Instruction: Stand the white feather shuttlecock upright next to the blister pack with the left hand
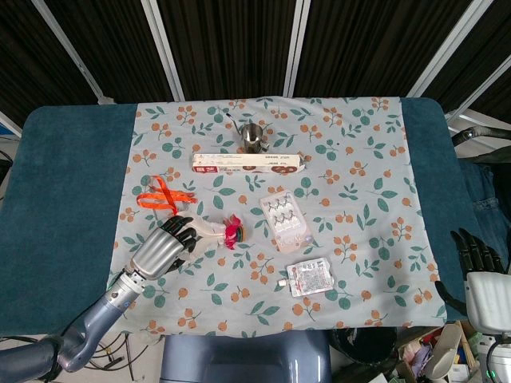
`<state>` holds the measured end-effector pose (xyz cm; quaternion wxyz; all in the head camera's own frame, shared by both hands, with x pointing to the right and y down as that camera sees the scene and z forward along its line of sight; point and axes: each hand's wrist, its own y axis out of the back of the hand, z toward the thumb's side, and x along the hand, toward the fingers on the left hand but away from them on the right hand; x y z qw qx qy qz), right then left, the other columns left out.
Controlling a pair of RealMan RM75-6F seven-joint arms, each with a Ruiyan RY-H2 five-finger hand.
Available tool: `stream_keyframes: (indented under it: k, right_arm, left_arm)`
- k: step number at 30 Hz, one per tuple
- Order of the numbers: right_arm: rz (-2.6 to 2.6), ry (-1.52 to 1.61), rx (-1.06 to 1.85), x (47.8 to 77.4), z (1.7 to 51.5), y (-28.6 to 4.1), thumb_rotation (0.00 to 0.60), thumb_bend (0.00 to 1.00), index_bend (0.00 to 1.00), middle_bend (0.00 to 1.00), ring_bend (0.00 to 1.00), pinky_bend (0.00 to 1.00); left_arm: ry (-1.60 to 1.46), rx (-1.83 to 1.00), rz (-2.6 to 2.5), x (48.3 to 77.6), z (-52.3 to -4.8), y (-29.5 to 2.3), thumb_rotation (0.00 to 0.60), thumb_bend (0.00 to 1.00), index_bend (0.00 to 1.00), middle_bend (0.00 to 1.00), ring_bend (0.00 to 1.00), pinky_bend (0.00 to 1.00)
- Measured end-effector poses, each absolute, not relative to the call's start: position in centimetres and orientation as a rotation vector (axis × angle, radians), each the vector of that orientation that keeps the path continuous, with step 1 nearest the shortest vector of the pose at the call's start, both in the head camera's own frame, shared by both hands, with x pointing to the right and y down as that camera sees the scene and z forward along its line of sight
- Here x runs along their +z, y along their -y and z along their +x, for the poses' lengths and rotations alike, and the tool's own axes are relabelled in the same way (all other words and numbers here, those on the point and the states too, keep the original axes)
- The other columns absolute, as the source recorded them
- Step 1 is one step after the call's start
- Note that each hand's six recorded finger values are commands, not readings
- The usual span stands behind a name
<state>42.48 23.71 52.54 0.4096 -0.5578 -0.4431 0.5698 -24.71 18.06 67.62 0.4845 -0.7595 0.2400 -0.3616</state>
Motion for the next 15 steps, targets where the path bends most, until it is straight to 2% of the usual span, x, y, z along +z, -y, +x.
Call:
stream_keyframes:
  k: [15]
  right_arm:
    - [-1.405,1.110,1.431,52.54,42.40,-23.72,0.600,0.14,0.06,0.05,0.10,0.16]
  left_arm:
    - [-0.585,-0.884,-1.841,67.47,-24.91,-17.99,0.600,0.42,0.58,0.37,0.17,0.21]
